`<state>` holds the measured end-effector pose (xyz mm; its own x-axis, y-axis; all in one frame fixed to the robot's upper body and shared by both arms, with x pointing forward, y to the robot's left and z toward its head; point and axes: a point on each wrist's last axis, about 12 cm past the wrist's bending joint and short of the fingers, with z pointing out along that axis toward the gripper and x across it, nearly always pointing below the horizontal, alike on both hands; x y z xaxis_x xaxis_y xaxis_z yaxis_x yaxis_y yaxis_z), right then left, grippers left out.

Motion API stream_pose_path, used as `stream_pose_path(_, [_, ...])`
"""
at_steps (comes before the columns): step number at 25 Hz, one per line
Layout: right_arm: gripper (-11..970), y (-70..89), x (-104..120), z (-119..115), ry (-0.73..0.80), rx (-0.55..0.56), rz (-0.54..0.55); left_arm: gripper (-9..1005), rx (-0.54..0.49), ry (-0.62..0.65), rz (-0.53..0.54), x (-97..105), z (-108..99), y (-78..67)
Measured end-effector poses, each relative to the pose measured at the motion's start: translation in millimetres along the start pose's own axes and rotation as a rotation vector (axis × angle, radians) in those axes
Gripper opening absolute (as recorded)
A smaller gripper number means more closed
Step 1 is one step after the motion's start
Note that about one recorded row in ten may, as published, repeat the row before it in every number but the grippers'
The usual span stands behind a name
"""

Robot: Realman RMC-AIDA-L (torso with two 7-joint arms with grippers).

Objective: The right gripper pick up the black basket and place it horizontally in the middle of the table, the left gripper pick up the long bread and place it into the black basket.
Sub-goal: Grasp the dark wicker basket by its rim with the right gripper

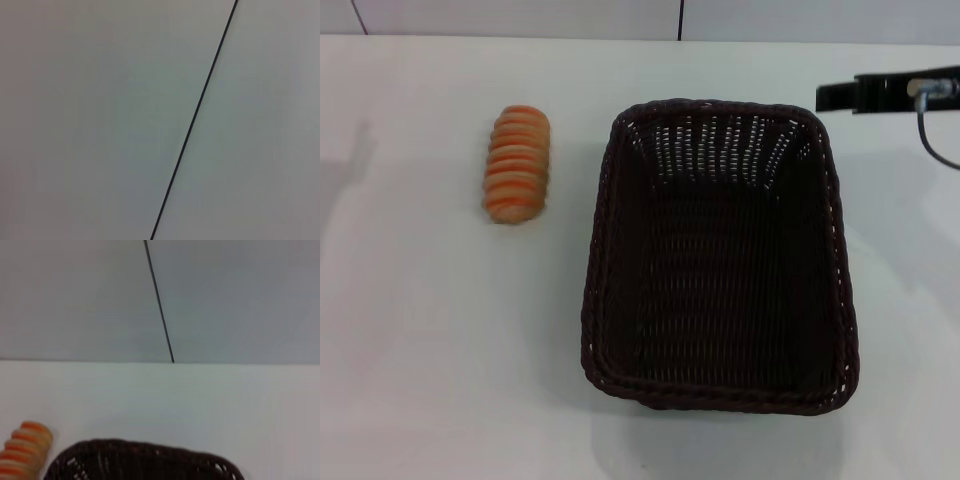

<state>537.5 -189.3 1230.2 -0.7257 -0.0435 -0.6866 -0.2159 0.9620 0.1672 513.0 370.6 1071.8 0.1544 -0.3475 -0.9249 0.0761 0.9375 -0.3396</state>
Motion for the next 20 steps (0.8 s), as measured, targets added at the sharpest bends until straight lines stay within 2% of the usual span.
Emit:
stream_pose_path(8, [617, -5.9, 14, 11, 0.094, 0.015, 0.059, 732, -0.002, -0.016, 0.009, -5, -3, 5.1])
stream_pose_path(20, [609, -2.9, 22, 36, 0.169, -0.020, 0.082, 730, -0.004, -0.029, 0.021, -7, -4, 6.4])
